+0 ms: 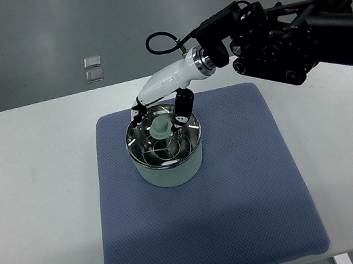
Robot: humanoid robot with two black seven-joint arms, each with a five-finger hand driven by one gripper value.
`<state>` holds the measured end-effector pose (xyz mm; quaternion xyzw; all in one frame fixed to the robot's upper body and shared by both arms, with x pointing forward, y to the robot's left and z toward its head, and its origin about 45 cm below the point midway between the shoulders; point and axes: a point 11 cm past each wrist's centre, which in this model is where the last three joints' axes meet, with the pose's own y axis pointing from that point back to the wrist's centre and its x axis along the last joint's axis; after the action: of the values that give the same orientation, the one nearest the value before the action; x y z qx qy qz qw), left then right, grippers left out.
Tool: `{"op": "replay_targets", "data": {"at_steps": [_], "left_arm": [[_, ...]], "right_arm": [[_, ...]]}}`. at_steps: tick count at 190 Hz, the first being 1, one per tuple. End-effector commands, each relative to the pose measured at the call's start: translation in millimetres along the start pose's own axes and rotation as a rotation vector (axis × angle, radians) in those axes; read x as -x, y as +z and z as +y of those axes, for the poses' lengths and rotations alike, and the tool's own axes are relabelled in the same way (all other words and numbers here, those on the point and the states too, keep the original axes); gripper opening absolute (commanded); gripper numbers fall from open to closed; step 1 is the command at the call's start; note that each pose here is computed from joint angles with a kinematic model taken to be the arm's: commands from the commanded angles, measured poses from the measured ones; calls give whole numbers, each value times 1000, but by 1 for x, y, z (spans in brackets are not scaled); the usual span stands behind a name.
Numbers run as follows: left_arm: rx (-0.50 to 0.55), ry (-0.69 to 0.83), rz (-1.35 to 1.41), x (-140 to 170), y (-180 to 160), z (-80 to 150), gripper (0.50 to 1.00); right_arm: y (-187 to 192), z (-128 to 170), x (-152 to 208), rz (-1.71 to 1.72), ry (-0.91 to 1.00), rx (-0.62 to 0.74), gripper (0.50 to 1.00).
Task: Open lid and place right of pot
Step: 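Lower the right hand and close its fingers around the green lid knob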
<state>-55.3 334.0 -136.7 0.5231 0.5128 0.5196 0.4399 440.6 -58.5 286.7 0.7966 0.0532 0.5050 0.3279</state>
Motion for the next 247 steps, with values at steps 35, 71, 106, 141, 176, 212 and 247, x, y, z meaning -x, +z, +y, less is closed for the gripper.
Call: {"op": "replay_targets", "data": {"at_steps": [35, 71, 106, 141, 176, 212, 247], "left_arm": [[-1, 1, -1, 0, 0, 0, 1000], [-1, -1, -1, 0, 0, 0, 1000], [-3, 1, -3, 0, 0, 0, 1000], [-6, 2, -3, 0, -1, 0, 1000], [-8, 2, -6, 0, -1, 0, 1000], [-8, 4, -6, -1, -1, 0, 1000], [-8, 5, -6, -2, -1, 0, 1000]], "right_arm": [[0, -1, 1, 1, 5, -4, 725], [1, 0, 1, 5, 16, -6, 725], [3, 2, 2, 2, 26, -6, 717], [4, -1, 11, -7, 24, -10, 656], [5, -2, 14, -11, 27, -12, 639], [6, -2, 16, -16, 27, -12, 545], [7, -1, 16, -22, 33, -10, 500]]}}
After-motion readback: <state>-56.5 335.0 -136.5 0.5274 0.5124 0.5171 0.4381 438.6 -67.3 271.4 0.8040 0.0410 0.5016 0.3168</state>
